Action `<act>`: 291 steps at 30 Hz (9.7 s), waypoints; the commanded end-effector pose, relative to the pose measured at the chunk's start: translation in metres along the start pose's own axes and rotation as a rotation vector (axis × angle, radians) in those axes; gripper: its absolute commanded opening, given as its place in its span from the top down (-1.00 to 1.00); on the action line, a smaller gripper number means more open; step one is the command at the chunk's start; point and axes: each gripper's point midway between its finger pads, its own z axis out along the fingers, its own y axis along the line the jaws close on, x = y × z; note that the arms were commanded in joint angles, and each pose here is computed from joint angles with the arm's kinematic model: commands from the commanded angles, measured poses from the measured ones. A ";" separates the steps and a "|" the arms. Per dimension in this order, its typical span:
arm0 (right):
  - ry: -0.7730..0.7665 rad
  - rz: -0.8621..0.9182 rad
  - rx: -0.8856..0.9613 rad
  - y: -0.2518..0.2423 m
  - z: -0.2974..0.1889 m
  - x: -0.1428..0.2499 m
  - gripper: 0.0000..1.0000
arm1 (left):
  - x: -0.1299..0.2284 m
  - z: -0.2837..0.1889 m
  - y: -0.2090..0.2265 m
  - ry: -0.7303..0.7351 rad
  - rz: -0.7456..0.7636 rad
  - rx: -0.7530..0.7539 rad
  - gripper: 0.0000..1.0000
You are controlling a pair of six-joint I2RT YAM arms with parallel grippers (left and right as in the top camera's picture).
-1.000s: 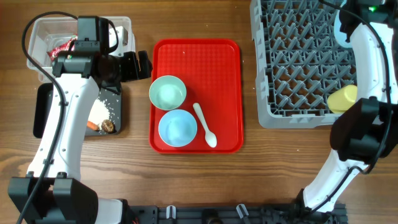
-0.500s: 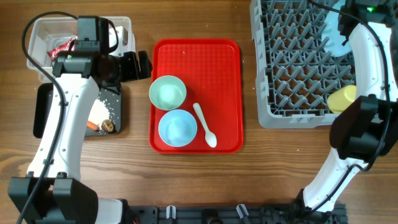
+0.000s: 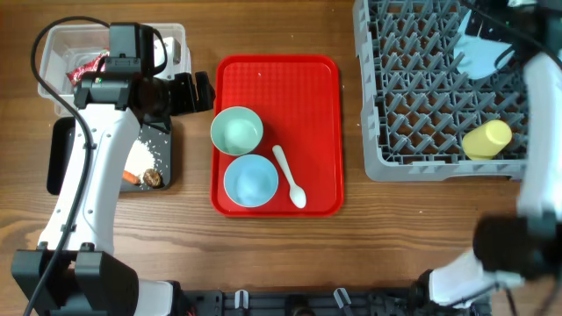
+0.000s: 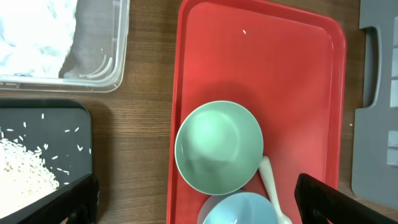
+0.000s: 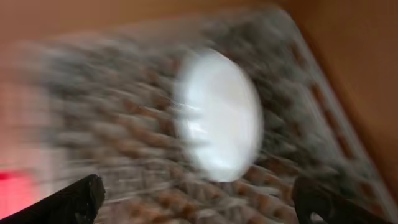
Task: Sort waste into correct bins and load items into the dishwasher rack
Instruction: 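Grasp the plate rim with the right gripper and stand it in the rack, then grasp the green bowl on the red tray with the right gripper, then carry the green bowl into the dish rack beside the plate, then move the right gripper back to the light-blue bowl and grasp its rim, then lift the light-blue bowl with the right gripper and carry it to the rack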
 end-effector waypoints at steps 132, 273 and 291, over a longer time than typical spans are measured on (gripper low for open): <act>0.075 -0.867 0.712 0.084 0.187 0.050 0.45 | -0.023 -0.017 0.071 -0.107 -0.518 -0.106 -1.00; 0.190 -0.470 0.845 0.019 0.026 0.093 0.91 | -0.023 -0.017 0.071 -0.107 -0.518 -0.106 -1.00; 0.318 -0.568 0.932 -0.005 0.051 0.113 0.91 | -0.023 -0.017 0.071 -0.107 -0.518 -0.106 -1.00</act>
